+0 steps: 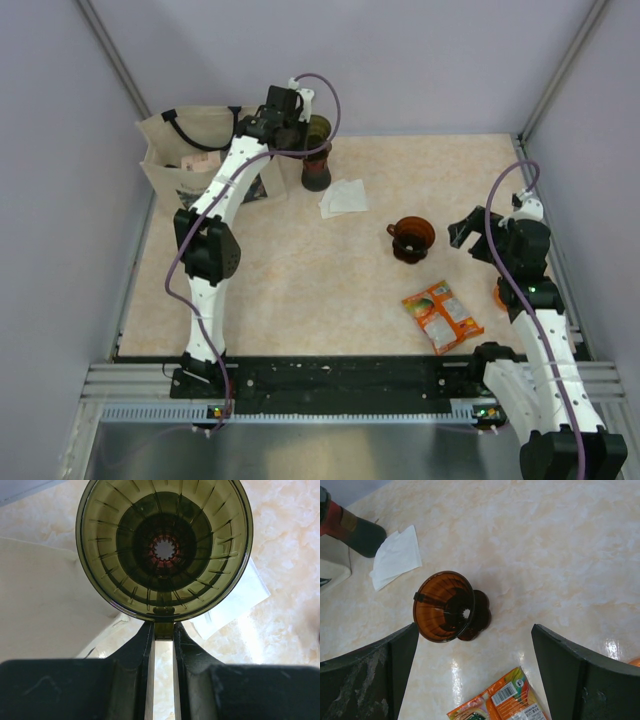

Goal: Place the coffee filter in the dripper

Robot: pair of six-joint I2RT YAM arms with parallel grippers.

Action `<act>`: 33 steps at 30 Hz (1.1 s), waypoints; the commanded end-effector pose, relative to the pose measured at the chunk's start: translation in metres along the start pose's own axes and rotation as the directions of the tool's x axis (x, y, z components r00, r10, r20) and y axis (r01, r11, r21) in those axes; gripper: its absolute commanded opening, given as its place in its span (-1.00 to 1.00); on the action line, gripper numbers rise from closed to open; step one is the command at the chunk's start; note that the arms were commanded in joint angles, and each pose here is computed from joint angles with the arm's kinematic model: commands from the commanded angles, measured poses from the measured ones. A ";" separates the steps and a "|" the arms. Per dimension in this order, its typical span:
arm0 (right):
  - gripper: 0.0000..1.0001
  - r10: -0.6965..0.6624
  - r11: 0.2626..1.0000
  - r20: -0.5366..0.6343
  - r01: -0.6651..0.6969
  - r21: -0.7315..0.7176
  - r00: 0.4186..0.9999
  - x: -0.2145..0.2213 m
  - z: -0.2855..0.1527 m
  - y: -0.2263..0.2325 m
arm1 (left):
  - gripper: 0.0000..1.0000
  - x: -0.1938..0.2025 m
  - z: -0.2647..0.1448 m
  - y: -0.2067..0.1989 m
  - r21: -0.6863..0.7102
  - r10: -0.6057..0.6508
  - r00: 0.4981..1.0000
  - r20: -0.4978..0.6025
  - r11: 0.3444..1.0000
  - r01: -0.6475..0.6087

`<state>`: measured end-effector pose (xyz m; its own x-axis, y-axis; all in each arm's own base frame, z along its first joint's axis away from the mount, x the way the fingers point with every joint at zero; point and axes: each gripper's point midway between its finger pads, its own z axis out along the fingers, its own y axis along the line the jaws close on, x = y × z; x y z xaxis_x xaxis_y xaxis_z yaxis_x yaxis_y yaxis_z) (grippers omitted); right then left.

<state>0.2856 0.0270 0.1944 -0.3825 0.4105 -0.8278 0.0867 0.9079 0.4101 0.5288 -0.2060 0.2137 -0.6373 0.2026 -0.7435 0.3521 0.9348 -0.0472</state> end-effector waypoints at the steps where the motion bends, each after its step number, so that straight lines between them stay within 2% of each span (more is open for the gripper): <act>1: 0.91 -0.022 1.000 0.037 0.022 0.002 0.999 -0.009 0.001 -0.001 | -0.82 -0.025 -0.007 0.005 -0.014 0.008 0.997 0.076 1.000 -0.007; 8: 0.90 -0.018 1.000 0.039 0.018 0.003 0.999 -0.009 0.001 -0.001 | -0.52 -0.024 -0.007 0.002 -0.003 0.005 0.997 0.074 1.000 -0.004; 14: 0.93 -0.018 1.000 0.035 0.018 0.004 0.999 -0.008 0.001 -0.001 | -0.06 -0.028 -0.017 -0.003 0.022 0.000 0.996 0.084 1.000 -0.002; 18: 0.95 -0.018 1.000 0.029 0.019 -0.006 0.999 -0.008 0.001 0.001 | 0.15 -0.031 -0.023 -0.005 0.027 -0.001 0.995 0.096 1.000 -0.001; 20: 0.96 -0.023 0.999 0.026 0.024 -0.021 0.999 -0.008 0.000 0.004 | 0.74 -0.033 -0.029 -0.007 0.038 -0.001 0.994 0.105 0.999 -0.003; 21: 0.97 -0.023 0.999 0.024 0.024 -0.027 0.999 -0.007 0.000 0.005 | 0.96 -0.035 -0.033 -0.008 0.044 -0.003 0.994 0.111 0.999 -0.002; 27: 0.98 -0.030 0.997 0.025 0.032 -0.064 0.999 -0.008 0.000 0.011 | 0.97 -0.038 -0.067 -0.018 0.090 -0.013 0.986 0.165 0.996 -0.002; 33: 0.98 -0.036 0.996 0.024 0.038 -0.084 0.999 -0.009 0.000 0.015 | 0.98 -0.010 -0.107 -0.032 0.168 -0.069 0.970 0.232 0.985 0.030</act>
<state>0.2846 0.0343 0.1953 -0.3977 0.3988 -0.8263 0.0441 0.9078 0.4170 0.4766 -0.2037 0.2361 -0.6158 0.1737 -0.7685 0.4035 0.9073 -0.1182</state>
